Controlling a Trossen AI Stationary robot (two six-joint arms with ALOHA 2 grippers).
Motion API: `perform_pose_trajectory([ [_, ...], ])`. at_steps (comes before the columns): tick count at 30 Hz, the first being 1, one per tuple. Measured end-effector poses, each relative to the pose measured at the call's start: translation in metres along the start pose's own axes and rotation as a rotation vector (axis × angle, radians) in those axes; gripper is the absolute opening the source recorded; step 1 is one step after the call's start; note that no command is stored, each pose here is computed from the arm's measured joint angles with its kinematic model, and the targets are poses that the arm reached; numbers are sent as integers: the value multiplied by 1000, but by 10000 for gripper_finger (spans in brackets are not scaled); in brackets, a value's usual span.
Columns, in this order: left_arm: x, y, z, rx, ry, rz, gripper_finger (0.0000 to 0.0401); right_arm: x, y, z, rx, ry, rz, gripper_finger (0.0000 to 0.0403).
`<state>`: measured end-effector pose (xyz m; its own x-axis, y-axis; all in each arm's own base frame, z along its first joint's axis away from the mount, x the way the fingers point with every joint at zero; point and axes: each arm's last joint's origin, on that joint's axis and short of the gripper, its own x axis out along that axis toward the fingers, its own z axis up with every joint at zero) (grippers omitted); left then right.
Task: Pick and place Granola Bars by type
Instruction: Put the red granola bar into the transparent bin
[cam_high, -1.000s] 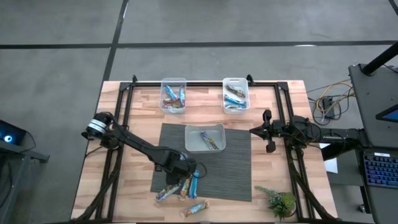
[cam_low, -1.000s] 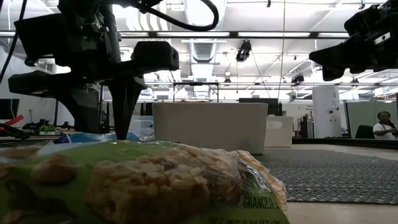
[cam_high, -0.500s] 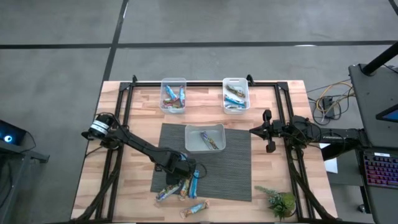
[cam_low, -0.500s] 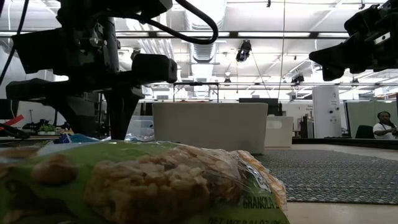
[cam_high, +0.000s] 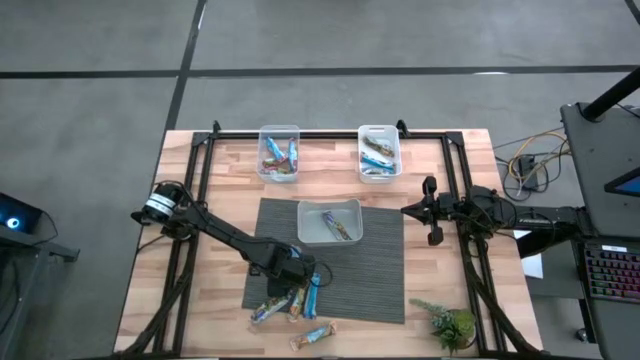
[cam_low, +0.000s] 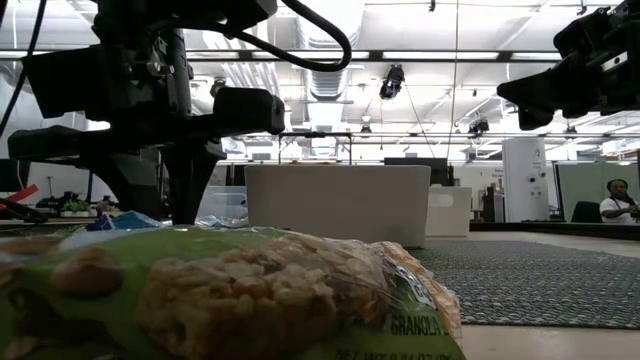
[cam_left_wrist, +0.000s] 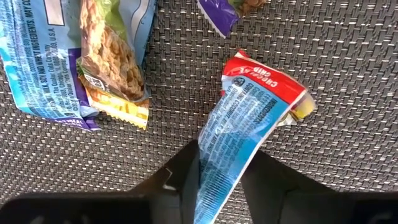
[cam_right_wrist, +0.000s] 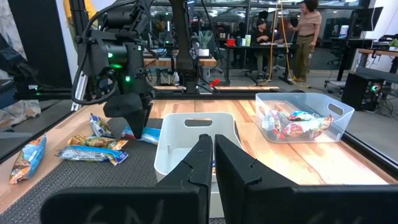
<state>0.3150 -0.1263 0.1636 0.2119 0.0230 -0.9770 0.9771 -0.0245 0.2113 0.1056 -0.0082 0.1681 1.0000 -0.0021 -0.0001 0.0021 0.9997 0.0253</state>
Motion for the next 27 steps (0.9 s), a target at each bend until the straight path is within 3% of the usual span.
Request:
perform_pose_trajectory([
  [10,0,0,0,-9,0,0,42,0,0,0,0,0,0,9],
  [27,-11,0,4,-46,2,-20,39,0,0,0,0,-1,0,9],
])
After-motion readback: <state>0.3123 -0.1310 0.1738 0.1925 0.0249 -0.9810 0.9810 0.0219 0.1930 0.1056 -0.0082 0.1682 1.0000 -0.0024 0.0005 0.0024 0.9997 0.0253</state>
